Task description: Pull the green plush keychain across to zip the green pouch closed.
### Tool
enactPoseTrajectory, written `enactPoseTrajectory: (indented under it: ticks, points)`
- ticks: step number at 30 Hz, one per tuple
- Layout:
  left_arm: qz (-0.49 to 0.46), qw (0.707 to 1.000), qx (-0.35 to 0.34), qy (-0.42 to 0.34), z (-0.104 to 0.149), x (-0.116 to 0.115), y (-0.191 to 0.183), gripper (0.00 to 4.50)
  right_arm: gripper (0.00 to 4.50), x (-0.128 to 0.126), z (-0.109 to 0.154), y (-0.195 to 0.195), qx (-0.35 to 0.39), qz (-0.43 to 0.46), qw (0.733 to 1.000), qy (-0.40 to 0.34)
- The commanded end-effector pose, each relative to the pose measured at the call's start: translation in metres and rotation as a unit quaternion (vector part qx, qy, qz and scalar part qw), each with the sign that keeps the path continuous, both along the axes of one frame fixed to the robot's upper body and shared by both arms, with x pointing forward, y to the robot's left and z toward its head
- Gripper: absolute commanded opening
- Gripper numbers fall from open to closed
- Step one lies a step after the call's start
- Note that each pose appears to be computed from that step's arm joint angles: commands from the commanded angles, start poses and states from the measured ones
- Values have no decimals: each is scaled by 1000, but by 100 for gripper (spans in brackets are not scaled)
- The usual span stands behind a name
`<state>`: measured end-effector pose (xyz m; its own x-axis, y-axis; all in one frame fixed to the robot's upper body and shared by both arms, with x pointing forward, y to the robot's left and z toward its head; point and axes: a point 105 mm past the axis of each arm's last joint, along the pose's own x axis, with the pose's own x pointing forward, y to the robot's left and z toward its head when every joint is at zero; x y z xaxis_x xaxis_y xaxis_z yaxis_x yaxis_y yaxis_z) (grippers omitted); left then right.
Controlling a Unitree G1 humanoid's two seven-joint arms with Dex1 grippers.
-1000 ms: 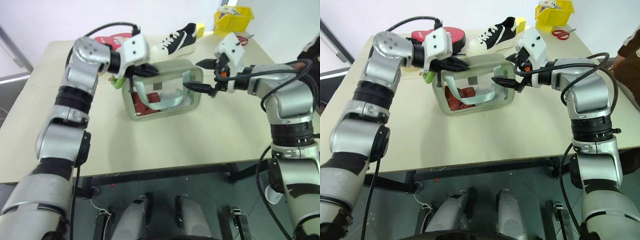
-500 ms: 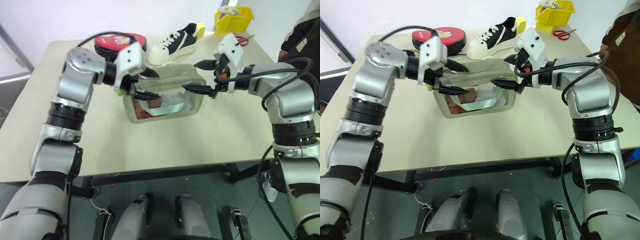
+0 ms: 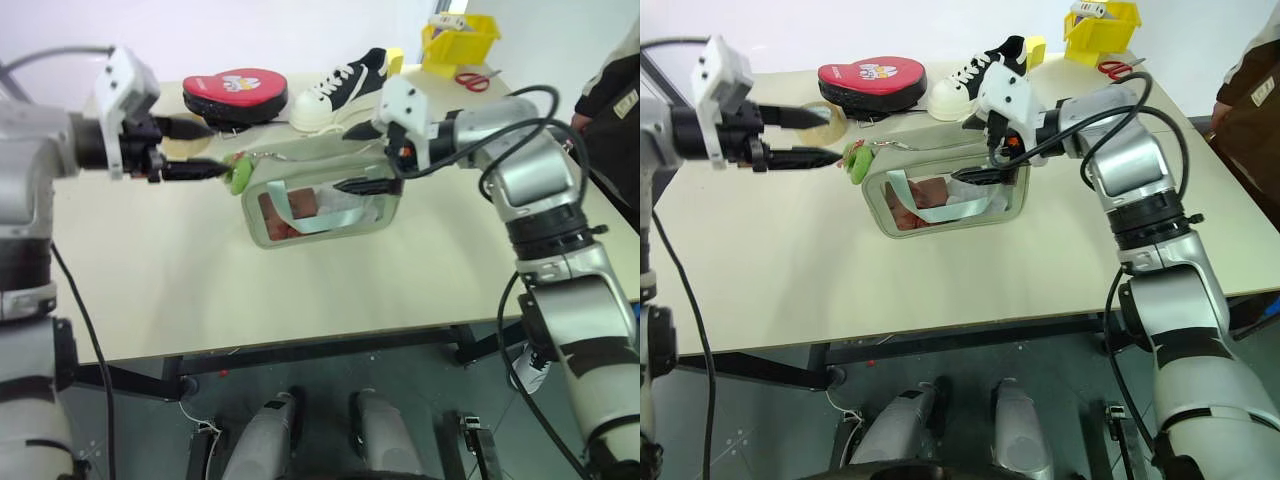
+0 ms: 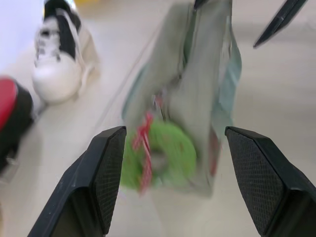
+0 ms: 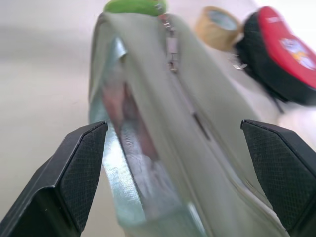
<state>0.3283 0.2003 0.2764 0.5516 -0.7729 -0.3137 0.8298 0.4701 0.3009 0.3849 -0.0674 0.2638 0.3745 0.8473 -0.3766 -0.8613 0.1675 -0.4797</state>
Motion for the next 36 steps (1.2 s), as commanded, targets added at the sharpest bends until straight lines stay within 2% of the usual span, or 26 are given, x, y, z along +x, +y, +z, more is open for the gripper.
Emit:
enactPoseTrajectory:
  ticks: [1, 2, 5, 9, 12, 16, 24, 32, 35, 36]
  points:
    - [-8, 1000, -19, -19, 6, -27, -13, 341, 450, 5, 2, 11, -23, 24, 999, -22]
    - [0, 1000, -24, -19, 3, -30, -14, 341, 450, 7, -1, 12, -27, 27, 999, -21]
    - [19, 999, -35, -22, 1, -35, -16, 347, 364, 10, -3, 13, -35, 31, 999, -20]
    - [35, 998, -37, -27, 3, -36, -14, 347, 148, 13, -2, 14, -40, 33, 998, -26]
    - [47, 998, -41, -33, 6, -34, -10, 347, 2, 18, 3, 18, -34, 15, 999, -38]
    - [46, 997, -41, -36, 9, -30, -11, 347, 2, 25, 11, 21, -10, -29, 999, -32]
    - [35, 998, -40, -45, 12, -20, -14, 347, 2, 26, 9, 22, 6, -81, 997, -12]
    - [22, 998, -33, -45, 7, -15, -19, 347, 2, 15, -11, 27, -11, -82, 997, 4]
    - [20, 998, -32, -45, 8, -15, -19, 347, 114, 13, -5, 27, -1, -84, 996, -2]
    - [20, 998, -32, -45, 8, -15, -18, 347, 172, 13, 1, 26, 7, -87, 996, -8]
